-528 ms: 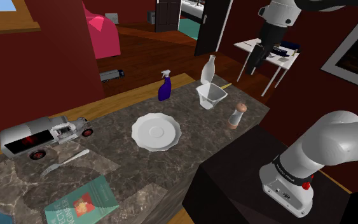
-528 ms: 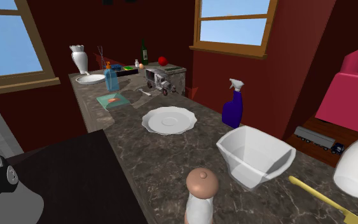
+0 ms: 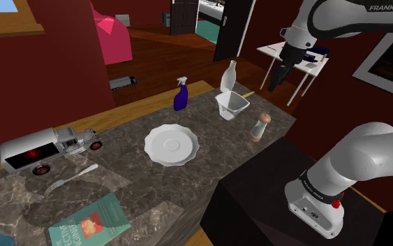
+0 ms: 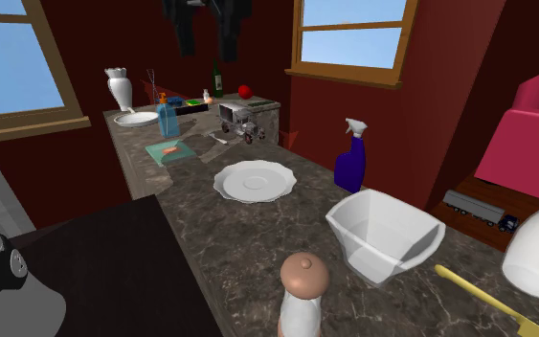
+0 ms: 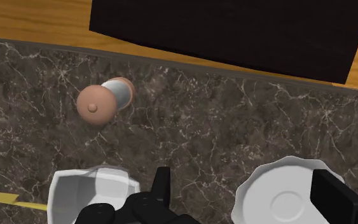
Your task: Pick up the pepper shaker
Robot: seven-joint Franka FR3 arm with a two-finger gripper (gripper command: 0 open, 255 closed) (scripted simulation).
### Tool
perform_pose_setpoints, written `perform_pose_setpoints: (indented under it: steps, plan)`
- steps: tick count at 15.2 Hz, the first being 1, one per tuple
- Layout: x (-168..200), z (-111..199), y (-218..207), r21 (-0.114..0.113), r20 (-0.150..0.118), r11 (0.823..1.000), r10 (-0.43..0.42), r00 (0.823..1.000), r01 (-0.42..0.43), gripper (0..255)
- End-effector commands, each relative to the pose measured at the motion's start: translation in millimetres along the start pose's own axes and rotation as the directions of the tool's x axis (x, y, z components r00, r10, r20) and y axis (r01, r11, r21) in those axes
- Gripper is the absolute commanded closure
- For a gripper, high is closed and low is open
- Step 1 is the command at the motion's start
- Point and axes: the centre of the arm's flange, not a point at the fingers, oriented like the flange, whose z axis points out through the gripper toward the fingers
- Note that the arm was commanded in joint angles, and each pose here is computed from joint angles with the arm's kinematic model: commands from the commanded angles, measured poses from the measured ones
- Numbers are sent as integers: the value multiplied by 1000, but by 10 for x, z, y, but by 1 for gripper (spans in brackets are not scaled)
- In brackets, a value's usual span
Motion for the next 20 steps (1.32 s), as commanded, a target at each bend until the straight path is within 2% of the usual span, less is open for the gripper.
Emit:
perform_pose_setpoints:
  steps: [1,20]
  plan:
    - [4,205,144,-1,-5,1000,-10,1000,10,0]
    - [136,2123,1750,-4,-33,996,-92,995,92,0]
